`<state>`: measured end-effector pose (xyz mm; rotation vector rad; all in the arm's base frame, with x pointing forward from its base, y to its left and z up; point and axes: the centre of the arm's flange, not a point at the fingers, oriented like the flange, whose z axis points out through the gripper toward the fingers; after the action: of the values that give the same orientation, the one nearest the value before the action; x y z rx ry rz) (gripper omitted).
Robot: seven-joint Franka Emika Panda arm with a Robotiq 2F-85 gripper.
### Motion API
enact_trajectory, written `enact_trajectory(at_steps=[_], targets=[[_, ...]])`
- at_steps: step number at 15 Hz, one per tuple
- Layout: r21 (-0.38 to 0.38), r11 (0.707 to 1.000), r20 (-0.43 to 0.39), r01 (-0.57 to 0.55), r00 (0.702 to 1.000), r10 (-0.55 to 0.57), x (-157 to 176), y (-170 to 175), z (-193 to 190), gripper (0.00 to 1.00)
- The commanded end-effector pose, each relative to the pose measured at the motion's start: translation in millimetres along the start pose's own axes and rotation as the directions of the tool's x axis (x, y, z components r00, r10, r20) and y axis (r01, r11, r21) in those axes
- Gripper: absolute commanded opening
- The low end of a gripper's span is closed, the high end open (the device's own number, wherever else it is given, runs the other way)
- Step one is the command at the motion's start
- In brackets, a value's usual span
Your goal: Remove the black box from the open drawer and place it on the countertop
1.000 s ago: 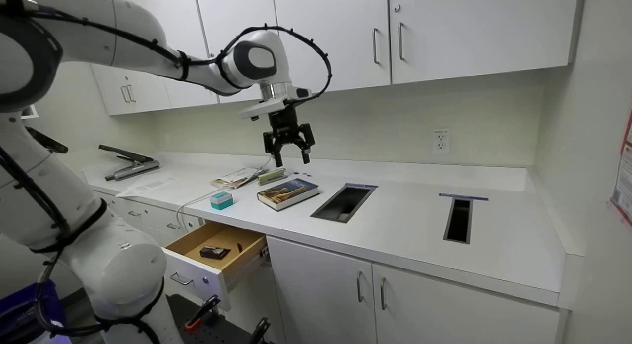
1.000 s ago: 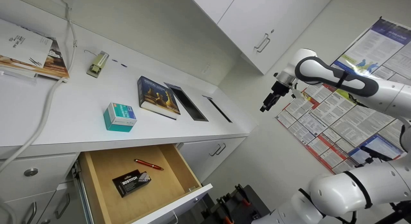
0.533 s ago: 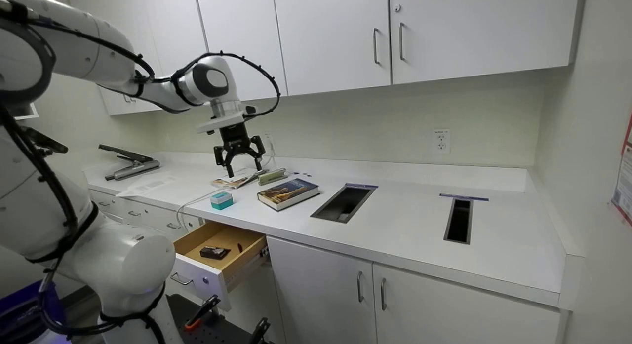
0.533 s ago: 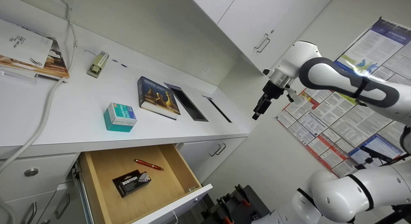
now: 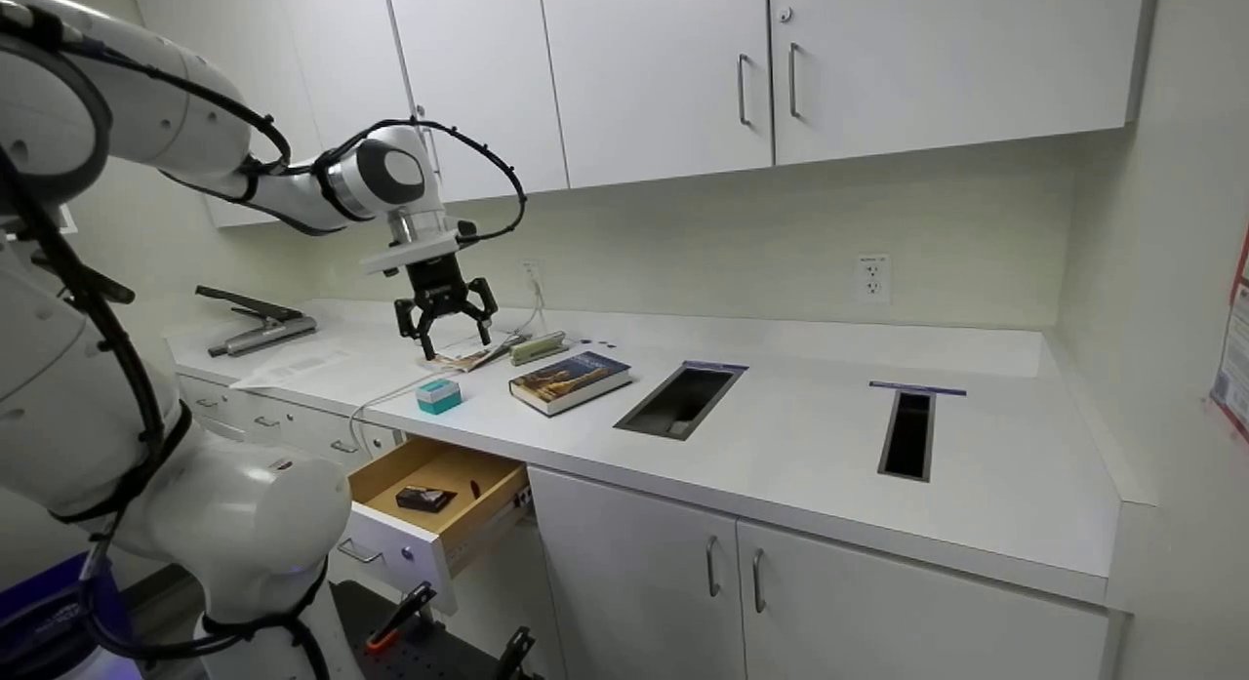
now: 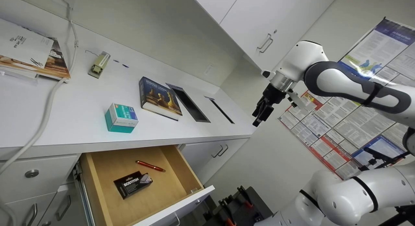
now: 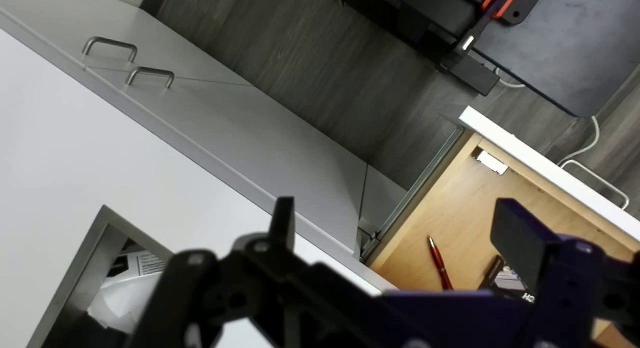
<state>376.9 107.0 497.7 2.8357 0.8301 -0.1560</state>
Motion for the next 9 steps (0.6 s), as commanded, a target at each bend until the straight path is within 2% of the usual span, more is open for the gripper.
enact_trajectory(at_steps=[1, 2, 4, 7, 9], targets=[[0.0, 1.0, 0.0, 0.0, 1.0, 0.0, 0, 0, 0, 1.0], [-0.022, 0.999, -0.054, 0.042, 0.998, -0.043, 3, 2, 2, 1.0], [-0.041, 0.99, -0.1, 0.135, 0.985, -0.139, 18, -6, 11, 1.0], [-0.013, 0.955, -0.164, 0.296, 0.942, -0.294, 43, -27, 32, 1.0], [0.019, 0.92, -0.192, 0.391, 0.905, -0.381, 60, -46, 52, 1.0]])
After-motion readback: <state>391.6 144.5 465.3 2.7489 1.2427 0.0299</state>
